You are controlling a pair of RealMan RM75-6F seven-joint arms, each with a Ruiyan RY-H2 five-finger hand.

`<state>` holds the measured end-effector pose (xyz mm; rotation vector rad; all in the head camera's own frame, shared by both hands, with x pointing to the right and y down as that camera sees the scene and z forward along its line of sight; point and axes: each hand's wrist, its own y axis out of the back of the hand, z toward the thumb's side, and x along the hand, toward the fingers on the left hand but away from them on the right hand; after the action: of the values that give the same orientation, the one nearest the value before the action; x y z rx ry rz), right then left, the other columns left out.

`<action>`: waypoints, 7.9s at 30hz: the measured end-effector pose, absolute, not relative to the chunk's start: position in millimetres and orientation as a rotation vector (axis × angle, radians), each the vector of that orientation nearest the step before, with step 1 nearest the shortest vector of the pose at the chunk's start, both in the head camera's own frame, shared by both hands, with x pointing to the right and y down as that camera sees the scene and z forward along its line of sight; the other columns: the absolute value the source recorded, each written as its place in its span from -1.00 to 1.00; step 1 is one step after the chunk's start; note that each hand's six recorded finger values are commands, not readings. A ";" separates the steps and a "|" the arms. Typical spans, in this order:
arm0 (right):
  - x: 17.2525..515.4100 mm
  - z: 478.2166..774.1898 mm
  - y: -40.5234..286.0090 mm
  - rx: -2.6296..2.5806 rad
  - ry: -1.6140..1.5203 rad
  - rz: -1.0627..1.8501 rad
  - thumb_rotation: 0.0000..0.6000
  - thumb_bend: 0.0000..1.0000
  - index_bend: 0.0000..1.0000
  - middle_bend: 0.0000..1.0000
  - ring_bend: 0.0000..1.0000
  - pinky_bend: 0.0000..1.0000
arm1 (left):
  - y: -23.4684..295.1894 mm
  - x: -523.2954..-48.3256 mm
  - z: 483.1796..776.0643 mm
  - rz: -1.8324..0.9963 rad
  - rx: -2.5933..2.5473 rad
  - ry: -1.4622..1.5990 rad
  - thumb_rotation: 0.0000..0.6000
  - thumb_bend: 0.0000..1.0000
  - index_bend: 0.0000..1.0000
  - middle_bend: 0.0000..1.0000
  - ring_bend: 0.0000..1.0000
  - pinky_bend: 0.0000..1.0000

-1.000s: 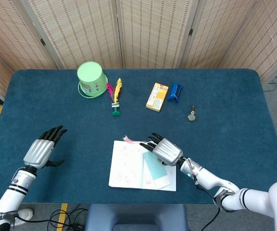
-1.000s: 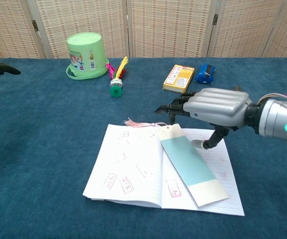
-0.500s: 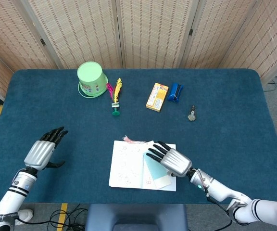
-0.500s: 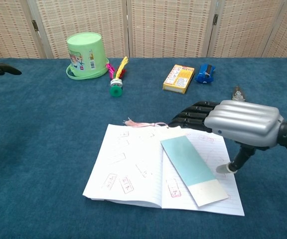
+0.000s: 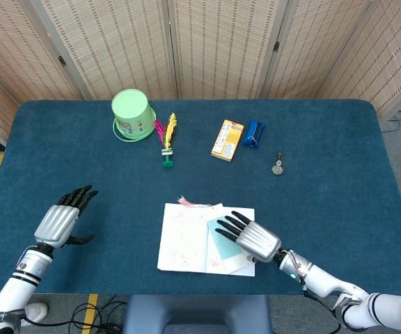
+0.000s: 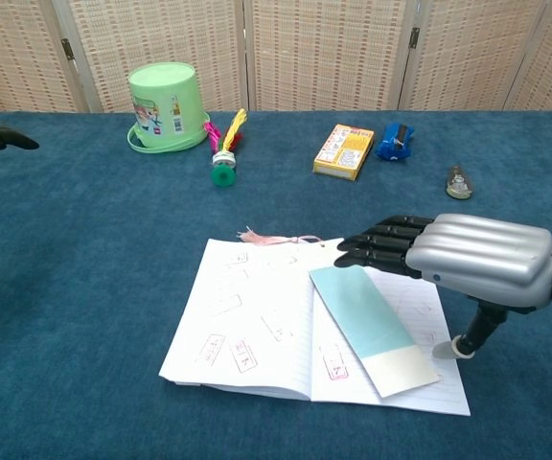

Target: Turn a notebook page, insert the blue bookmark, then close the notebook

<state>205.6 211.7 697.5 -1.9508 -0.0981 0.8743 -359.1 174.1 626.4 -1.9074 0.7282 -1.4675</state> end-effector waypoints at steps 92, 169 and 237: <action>161.5 742.0 151.2 -1.938 -0.074 1.020 1.00 0.20 -1.00 -0.59 -1.00 -1.00 | 180.9 -377.9 630.8 -1.522 -1.914 0.740 1.00 -0.55 -0.98 -1.00 -0.93 -0.69; 106.4 697.2 255.9 -2.083 -0.050 0.757 1.00 -0.86 -1.00 -1.00 -1.00 -1.00 | 185.6 -388.6 631.6 -1.540 -1.911 0.744 1.00 -0.55 -0.98 -1.00 -0.93 -0.69; 315.4 576.5 171.1 -1.644 -0.480 1.097 1.00 -0.80 -1.00 -1.00 -1.00 -1.00 | 229.2 -258.9 650.1 -0.714 -1.948 0.272 1.00 -0.55 -0.88 -0.91 -0.90 -0.69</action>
<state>315.4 171.1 576.5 -1.6440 -0.4805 1.0972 -258.9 229.2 650.1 -1.9482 0.2724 -0.7138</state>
